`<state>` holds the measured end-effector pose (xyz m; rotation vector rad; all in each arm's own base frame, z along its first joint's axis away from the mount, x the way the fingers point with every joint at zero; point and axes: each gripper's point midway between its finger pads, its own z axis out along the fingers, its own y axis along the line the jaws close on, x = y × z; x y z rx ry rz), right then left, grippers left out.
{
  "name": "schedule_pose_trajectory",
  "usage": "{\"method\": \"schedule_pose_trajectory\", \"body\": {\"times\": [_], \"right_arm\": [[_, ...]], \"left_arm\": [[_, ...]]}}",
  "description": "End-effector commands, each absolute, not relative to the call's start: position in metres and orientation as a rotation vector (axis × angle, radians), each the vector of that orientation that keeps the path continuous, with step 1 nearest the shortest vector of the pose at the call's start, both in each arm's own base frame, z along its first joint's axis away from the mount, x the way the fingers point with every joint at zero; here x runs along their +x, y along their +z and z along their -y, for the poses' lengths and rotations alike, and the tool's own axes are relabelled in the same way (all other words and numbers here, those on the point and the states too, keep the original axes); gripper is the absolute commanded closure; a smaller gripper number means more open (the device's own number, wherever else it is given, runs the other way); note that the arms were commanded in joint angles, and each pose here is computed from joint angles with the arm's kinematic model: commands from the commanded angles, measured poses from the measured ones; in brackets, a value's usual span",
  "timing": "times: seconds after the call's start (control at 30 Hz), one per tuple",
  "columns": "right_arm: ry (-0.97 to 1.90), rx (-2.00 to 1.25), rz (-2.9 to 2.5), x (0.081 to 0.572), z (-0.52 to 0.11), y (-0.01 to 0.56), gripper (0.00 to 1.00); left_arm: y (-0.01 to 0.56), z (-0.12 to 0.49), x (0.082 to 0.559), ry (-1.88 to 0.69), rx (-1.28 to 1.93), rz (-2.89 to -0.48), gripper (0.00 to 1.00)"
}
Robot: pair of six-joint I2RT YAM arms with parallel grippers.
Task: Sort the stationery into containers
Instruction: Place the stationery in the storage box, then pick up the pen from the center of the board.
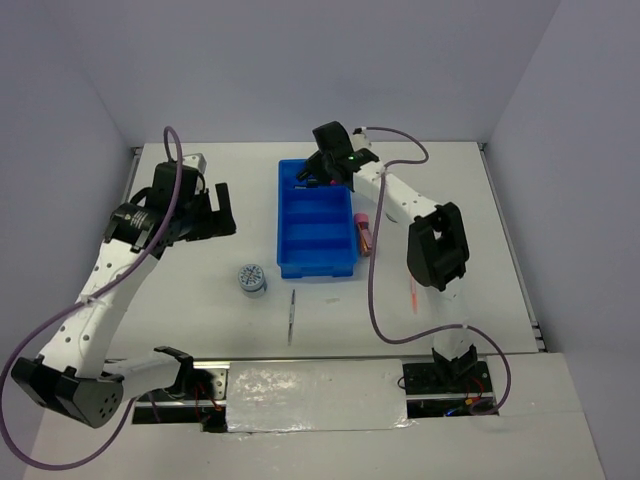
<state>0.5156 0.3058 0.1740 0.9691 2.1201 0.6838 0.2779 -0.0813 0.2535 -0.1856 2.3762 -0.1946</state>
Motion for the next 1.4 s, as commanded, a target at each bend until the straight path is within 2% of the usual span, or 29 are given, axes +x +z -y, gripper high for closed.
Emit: {"method": "schedule_pose_trajectory", "body": {"times": [0.0, 0.2, 0.3, 0.33, 0.5, 0.53, 0.6, 0.77, 0.8, 0.87, 0.9, 1.0, 1.1, 1.13, 1.17, 1.23, 1.3, 1.37], "right_arm": [[0.705, 1.088, -2.016, 0.536, -0.298, 0.178, 0.84], [0.789, 1.018, -2.007, 0.56, -0.307, 0.174, 0.74], [0.767, 1.028, -2.027, 0.566, -0.307, 0.165, 0.63], [0.764, 1.029, -2.03, 0.566, -0.306, 0.159, 0.56], [0.798, 1.016, -2.028, 0.577, -0.305, 0.152, 0.42], [0.819, 0.996, -2.006, 0.583, -0.306, 0.169, 0.35], [0.807, 0.933, -2.015, 0.584, -0.308, 0.178, 0.26], [0.909, 0.722, -1.934, 0.571, -0.314, 0.255, 0.24], [0.939, 0.661, -1.895, 0.56, -0.312, 0.291, 0.23], [0.901, 0.512, -1.917, 0.54, -0.306, 0.31, 0.23], [0.895, 0.459, -1.897, 0.522, -0.296, 0.336, 0.19], [0.734, 0.327, -2.008, 0.477, -0.265, 0.34, 0.15], [0.502, 0.252, -2.236, 0.415, -0.222, 0.293, 0.14], [0.507, 0.191, -2.235, 0.391, -0.213, 0.302, 0.15], [0.459, 0.154, -2.337, 0.367, -0.207, 0.261, 0.15], [0.435, 0.129, -2.354, 0.323, -0.186, 0.243, 0.15], [0.456, 0.191, -2.326, 0.293, -0.168, 0.248, 0.15], [0.393, 0.245, -2.357, 0.273, -0.149, 0.224, 0.15]], "left_arm": [[0.255, 0.077, 0.269, -0.205, -0.221, -2.358, 0.01], [0.255, 0.079, 0.261, -0.239, -0.178, -2.35, 0.01], [0.257, 0.076, 0.256, -0.225, -0.158, -2.343, 0.01], [0.256, 0.075, 0.255, -0.214, -0.145, -2.346, 0.01], [0.254, 0.071, 0.25, -0.189, -0.114, -2.355, 0.01], [0.255, 0.07, 0.25, -0.186, -0.108, -2.353, 0.01], [0.256, 0.07, 0.249, -0.186, -0.102, -2.351, 0.01], [0.263, 0.076, 0.247, -0.224, -0.062, -2.35, 0.01], [0.262, 0.077, 0.247, -0.225, -0.061, -2.358, 0.01], [0.258, 0.077, 0.248, -0.223, -0.065, -2.371, 0.01], [0.254, 0.077, 0.247, -0.211, -0.084, -2.395, 0.01], [0.247, 0.086, 0.243, -0.206, -0.085, -2.434, 0.01], [0.237, 0.118, 0.231, -0.238, -0.081, -2.477, 0.01], [0.228, 0.124, 0.226, -0.244, -0.087, -2.503, 0.01], [0.225, 0.138, 0.222, -0.288, -0.094, -2.503, 0.01], [0.212, 0.156, 0.211, -0.327, -0.097, -2.523, 0.01], [0.2, 0.17, 0.206, -0.329, -0.071, -2.541, 0.01], [0.189, 0.191, 0.194, -0.344, -0.015, -2.566, 0.01]]}}
